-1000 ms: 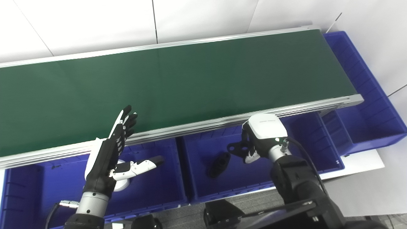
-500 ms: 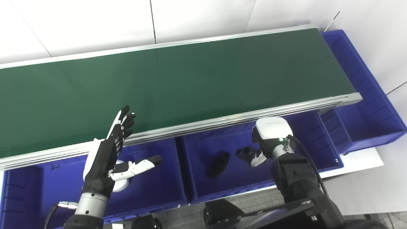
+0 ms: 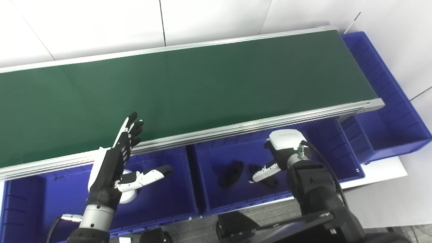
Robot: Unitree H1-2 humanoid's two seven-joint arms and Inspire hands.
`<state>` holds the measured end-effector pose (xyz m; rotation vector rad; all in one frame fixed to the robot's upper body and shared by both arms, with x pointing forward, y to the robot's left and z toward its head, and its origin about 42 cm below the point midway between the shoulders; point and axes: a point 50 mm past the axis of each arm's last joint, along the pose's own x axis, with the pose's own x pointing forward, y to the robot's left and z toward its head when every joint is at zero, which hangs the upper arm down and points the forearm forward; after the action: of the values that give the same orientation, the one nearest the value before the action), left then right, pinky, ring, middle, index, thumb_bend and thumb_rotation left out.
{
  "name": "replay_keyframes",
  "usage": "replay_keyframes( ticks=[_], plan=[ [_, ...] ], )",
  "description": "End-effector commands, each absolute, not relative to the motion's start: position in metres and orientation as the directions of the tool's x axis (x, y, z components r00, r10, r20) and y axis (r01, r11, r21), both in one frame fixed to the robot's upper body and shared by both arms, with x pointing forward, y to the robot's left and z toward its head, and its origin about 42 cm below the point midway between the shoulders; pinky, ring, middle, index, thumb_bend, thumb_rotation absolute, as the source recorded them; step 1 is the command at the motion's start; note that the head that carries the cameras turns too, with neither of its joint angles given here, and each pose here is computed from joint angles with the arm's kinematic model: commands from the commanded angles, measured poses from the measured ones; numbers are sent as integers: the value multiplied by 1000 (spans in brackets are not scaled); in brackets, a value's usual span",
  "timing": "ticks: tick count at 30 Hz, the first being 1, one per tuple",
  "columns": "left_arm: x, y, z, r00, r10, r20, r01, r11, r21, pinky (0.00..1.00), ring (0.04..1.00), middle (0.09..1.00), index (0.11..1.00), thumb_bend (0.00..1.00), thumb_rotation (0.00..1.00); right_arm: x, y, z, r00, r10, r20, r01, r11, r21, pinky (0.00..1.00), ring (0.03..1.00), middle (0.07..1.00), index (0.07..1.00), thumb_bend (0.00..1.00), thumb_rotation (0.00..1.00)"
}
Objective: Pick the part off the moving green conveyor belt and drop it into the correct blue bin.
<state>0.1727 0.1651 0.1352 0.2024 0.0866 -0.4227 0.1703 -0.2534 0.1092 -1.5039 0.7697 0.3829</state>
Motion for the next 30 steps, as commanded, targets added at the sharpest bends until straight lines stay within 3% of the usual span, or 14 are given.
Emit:
replay_keyframes(
  ticks=[1, 3, 4, 8, 10, 13, 14, 15, 16, 17, 18, 19, 22, 30],
  plan=[
    [175, 162, 143, 912, -404, -76, 411, 892, 187, 920, 946, 947, 982, 669, 269, 168, -252, 123, 749, -172, -640, -642, 51, -765, 705, 691, 693, 792, 1000, 673],
    [174, 161, 141, 911, -405, -74, 412, 892, 188, 922, 946, 948, 982, 667, 268, 163, -249, 128, 755, -125, -644, -638, 89, -765, 519, 606, 647, 779, 970, 650],
    [173, 159, 138, 911, -407, -73, 413, 892, 186, 923, 946, 948, 982, 666, 268, 158, -245, 135, 758, -94, -646, -634, 132, -762, 472, 585, 637, 777, 961, 644],
    [167, 153, 130, 907, -413, -82, 421, 890, 175, 943, 950, 951, 978, 665, 247, 137, -226, 176, 779, 69, -623, -616, 269, -740, 429, 557, 633, 749, 845, 707],
    [163, 148, 125, 904, -418, -88, 427, 887, 174, 930, 955, 958, 980, 660, 234, 126, -217, 194, 794, 142, -590, -601, 329, -729, 334, 436, 529, 700, 805, 703],
    [158, 143, 116, 900, -425, -95, 436, 883, 173, 923, 961, 963, 978, 659, 218, 113, -205, 207, 840, 232, -491, -540, 446, -714, 318, 406, 494, 622, 774, 638],
    [156, 141, 113, 899, -427, -100, 438, 882, 172, 924, 962, 964, 978, 659, 217, 109, -201, 208, 863, 248, -441, -503, 512, -697, 319, 406, 493, 613, 772, 627],
    [154, 139, 109, 896, -430, -112, 444, 878, 178, 925, 963, 966, 977, 661, 216, 106, -187, 193, 918, 308, -249, -395, 655, -644, 320, 406, 493, 597, 768, 604],
    [152, 137, 106, 894, -433, -120, 448, 875, 182, 921, 962, 966, 974, 664, 228, 102, -181, 184, 958, 275, -83, -274, 786, -554, 316, 395, 481, 560, 700, 582],
    [151, 135, 102, 891, -435, -128, 453, 872, 188, 919, 961, 967, 973, 666, 235, 99, -174, 168, 974, 207, 90, -147, 885, -442, 314, 389, 475, 540, 666, 571],
    [150, 133, 99, 890, -435, -135, 455, 869, 193, 901, 952, 960, 971, 677, 257, 97, -172, 154, 972, 135, 193, -59, 932, -357, 358, 417, 503, 564, 576, 642],
    [150, 132, 96, 890, -435, -138, 455, 868, 196, 893, 947, 956, 969, 682, 262, 96, -170, 146, 966, 112, 231, -31, 945, -327, 371, 427, 512, 573, 558, 668],
    [148, 127, 89, 890, -433, -143, 455, 864, 216, 853, 919, 938, 953, 701, 256, 99, -176, 122, 974, 60, 221, 9, 954, -299, 428, 489, 552, 586, 531, 742],
    [144, 127, 80, 890, -428, -158, 454, 863, 223, 805, 893, 916, 923, 728, 215, 98, -179, 76, 992, 38, 118, -11, 975, -222, 538, 636, 711, 687, 552, 743]
  ],
)
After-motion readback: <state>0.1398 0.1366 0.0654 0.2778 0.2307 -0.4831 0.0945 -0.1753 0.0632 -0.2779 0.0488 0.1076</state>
